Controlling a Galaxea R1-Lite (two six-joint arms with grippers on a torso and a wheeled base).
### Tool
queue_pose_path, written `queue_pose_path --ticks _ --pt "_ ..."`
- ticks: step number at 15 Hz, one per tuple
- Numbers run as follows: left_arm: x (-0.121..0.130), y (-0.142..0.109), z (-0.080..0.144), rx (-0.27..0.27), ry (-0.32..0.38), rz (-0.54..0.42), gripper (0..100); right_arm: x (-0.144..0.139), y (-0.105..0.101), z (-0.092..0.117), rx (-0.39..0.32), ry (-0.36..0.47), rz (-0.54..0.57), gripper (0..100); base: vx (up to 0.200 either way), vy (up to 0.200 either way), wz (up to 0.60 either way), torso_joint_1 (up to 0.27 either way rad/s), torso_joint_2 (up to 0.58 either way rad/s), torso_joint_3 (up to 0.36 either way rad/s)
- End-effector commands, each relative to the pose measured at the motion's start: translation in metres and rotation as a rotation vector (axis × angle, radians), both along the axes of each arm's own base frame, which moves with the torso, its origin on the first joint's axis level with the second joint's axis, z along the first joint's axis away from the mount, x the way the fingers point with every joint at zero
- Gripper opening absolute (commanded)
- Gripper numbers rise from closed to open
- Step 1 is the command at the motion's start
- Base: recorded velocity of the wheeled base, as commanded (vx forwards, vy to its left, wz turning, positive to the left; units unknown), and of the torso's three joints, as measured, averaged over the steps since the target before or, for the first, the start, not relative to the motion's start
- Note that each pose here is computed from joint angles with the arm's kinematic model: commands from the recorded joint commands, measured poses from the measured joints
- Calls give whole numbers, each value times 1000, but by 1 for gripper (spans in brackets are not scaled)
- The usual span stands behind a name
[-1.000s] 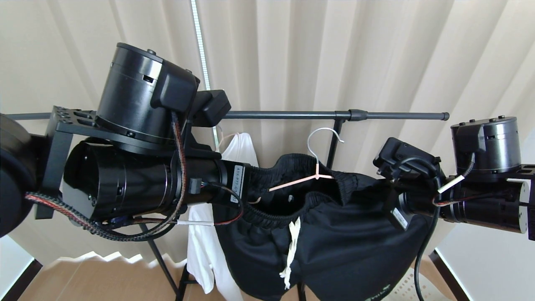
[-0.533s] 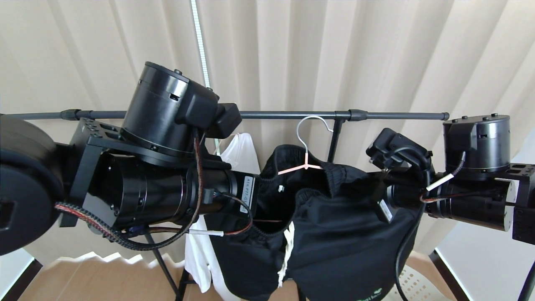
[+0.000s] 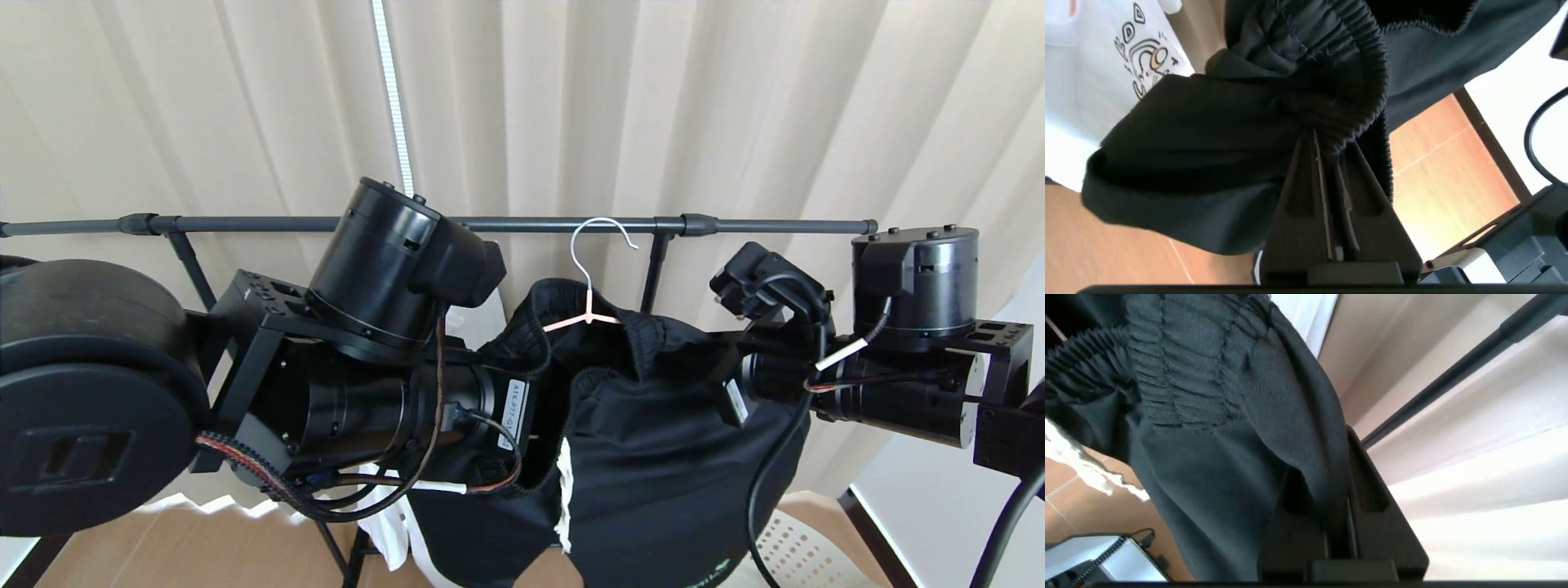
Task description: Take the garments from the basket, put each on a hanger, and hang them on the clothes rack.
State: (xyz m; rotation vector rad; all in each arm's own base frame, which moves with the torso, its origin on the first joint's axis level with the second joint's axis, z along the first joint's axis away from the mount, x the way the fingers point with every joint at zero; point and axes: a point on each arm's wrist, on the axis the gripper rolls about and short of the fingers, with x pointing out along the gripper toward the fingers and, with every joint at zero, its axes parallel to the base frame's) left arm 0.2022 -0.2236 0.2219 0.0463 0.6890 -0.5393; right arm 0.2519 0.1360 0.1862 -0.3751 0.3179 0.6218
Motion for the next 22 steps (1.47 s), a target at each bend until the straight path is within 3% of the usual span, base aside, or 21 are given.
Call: queue_pose_path --ticks 1,4,17,19,20,22 --pt "5 -5 -9 12 24 12 0 0 1 0 19 -23 0 0 0 0 0 0 0 0" --pt "6 -6 -10 10 29 15 0 0 1 -1 44 -64 2 0 0 0 0 0 0 0" --pt "17 -17 -20 2 16 22 0 -16 -5 6 96 -70 121 0 0 0 0 0 0 0" --pt "20 -20 -20 -7 3 27 0 -18 -5 6 123 -118 139 0 0 0 0 0 0 0" --pt "20 -21 -22 -5 5 27 100 -17 -5 6 126 -125 139 0 0 0 0 0 0 0" --pt "21 -22 -21 -17 -5 25 100 -18 -5 6 133 -134 148 0 0 0 0 0 0 0"
